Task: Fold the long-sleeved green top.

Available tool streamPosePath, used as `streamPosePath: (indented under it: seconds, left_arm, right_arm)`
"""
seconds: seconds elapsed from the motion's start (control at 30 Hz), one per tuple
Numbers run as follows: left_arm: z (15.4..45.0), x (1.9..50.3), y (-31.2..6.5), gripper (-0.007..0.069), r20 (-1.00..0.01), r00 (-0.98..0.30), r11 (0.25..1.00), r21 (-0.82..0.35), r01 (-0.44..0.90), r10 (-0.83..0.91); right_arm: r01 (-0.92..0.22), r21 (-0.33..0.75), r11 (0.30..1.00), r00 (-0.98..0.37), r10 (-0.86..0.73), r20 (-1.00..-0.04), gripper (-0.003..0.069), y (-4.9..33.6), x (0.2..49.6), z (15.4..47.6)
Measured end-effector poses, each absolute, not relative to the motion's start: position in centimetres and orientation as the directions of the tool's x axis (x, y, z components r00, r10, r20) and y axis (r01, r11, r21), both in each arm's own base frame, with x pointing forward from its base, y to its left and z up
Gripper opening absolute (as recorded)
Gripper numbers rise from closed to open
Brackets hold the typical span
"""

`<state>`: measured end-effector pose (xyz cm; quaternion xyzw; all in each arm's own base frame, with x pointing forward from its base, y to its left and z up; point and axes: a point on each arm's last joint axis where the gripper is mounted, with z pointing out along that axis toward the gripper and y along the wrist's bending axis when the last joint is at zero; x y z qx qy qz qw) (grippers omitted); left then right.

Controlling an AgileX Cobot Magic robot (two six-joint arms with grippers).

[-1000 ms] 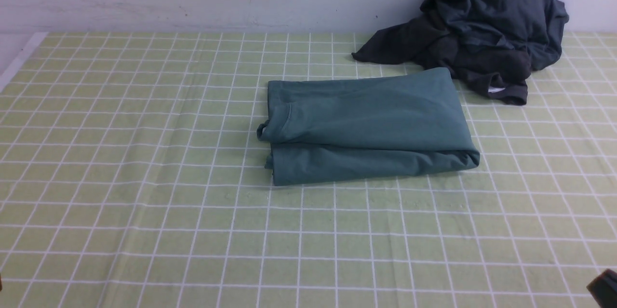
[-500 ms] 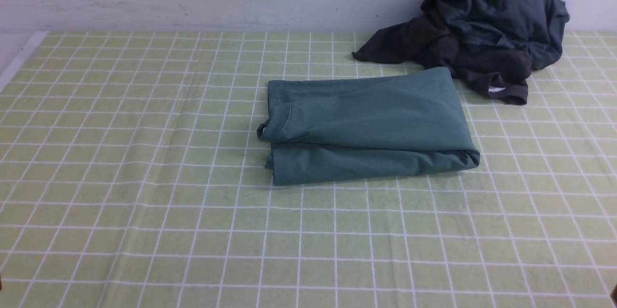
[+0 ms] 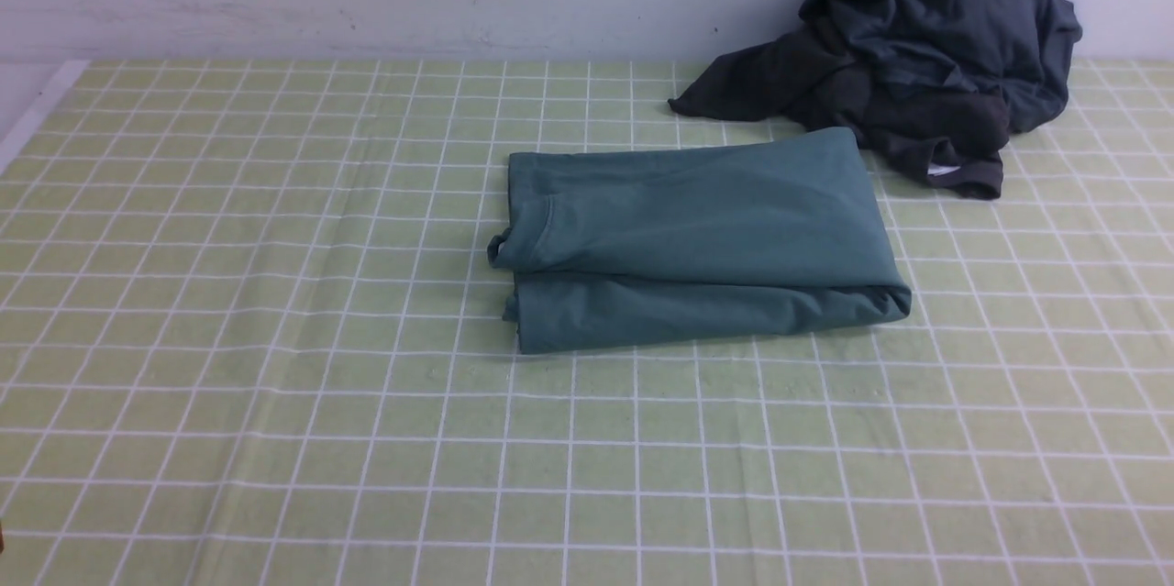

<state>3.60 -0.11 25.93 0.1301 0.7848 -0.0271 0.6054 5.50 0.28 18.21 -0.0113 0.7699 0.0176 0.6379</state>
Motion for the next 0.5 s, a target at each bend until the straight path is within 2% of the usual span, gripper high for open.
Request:
streamPosePath:
  seconds: [0.5]
  left_arm:
    - [25.57, 3.73, -0.17, -0.0002, -0.956, -0.234, 0.964, 0.117, 0.239, 0.174]
  right_arm:
    - [-0.039, 0.017, 0.999, -0.186, 0.01, -0.982, -0.0014, 0.28, 5.5, 18.21]
